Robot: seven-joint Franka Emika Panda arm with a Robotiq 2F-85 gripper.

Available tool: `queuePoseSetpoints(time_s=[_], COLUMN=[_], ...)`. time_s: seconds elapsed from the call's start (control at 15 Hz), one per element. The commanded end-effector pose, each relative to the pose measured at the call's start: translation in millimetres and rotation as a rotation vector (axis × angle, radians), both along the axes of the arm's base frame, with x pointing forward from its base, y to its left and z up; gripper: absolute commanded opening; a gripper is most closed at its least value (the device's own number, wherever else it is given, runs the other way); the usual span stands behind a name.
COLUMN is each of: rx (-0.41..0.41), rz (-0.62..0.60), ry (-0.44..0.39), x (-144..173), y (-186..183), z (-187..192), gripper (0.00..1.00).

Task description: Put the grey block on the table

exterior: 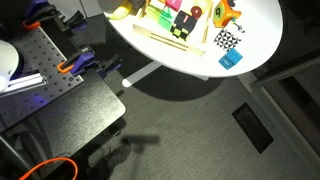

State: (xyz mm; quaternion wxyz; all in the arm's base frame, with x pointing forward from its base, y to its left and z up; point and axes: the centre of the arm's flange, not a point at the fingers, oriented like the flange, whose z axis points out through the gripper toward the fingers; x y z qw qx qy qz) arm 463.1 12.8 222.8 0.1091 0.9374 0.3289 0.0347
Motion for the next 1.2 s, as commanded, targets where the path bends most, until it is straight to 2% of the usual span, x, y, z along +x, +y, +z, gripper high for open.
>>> queuePoseSetpoints(time_s=[0.0, 0.4, 0.67, 0.93, 1.13], rx=[-0.035, -0.093, -0.117, -0.065, -0.002], rz=[-0.102, -0.338, -0.481, -0.578, -0.619], ry=[-0.008, 0.028, 0.107, 0.187, 0.193], x=[-0.1, 5.5, 5.8, 4.0, 2.6], y=[1.5, 0.3, -0.2, 1.0, 0.7], z=[18.4, 49.4, 74.4, 103.0, 122.4], gripper=[1.0, 1.0, 1.0, 1.0, 1.0])
